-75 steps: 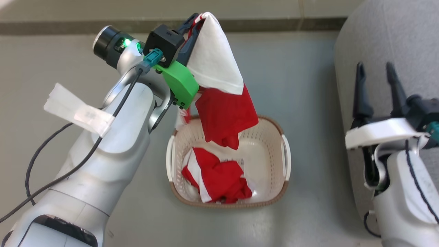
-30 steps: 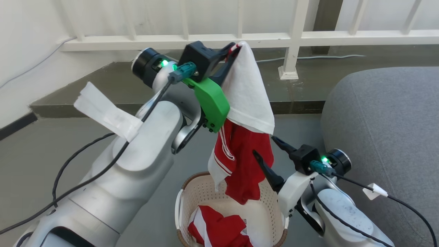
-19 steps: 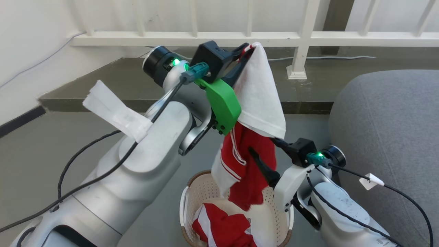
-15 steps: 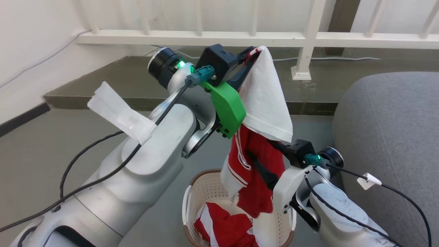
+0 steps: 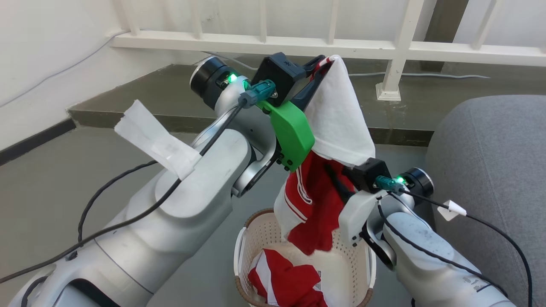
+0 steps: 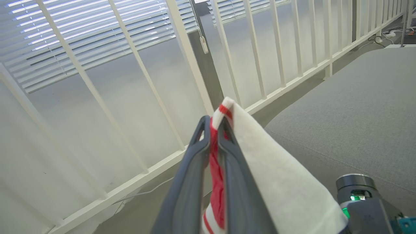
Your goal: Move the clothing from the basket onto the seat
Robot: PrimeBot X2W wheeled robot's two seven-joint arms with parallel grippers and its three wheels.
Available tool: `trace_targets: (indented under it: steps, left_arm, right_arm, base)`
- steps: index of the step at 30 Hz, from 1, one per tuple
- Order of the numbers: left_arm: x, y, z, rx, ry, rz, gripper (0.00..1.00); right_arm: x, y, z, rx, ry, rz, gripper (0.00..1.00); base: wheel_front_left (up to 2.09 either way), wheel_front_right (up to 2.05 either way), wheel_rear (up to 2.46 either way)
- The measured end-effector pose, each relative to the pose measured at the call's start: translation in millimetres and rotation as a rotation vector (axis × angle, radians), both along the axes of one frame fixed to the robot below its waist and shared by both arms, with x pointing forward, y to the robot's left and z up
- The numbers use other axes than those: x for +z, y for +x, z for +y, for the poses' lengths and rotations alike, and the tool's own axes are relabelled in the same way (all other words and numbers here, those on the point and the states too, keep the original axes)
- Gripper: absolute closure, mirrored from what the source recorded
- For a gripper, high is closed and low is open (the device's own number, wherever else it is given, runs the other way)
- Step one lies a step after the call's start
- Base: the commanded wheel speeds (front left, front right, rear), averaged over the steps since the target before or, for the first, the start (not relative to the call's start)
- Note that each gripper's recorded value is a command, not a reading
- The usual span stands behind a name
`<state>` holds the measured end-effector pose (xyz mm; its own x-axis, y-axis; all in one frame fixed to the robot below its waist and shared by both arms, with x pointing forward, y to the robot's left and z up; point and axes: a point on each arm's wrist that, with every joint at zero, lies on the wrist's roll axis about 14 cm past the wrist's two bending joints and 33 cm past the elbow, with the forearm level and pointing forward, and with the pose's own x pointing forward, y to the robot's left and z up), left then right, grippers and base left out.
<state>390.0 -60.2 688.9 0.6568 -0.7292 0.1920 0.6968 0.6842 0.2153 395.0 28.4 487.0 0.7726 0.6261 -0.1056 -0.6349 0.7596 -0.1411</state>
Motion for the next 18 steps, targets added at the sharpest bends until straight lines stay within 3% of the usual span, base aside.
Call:
trace_targets:
  steps: [1,2,12,18]
  left_arm:
    - [0,1,1,0.005,-0.007,0.006,1.00]
    - [0,1,1,0.008,-0.013,0.012,1.00]
    - [-13,22,9,0.084,-0.010,0.060,1.00]
    - [-31,36,19,0.126,-0.004,0.110,1.00]
  right_arm:
    - [-1,2,-1,-0.007,-0.009,-0.003,0.97]
    - [-1,3,-3,-0.014,-0.013,-0.006,1.00]
    - [1,10,-14,-0.056,-0.023,-0.021,1.00]
    - [23,24,-32,-0.146,0.051,-0.061,1.00]
  base:
    - [0.00,0.00,0.00]
    - [0.00,0.00,0.00]
    - [0.00,0.00,0.00]
    - [0.00,0.00,0.00]
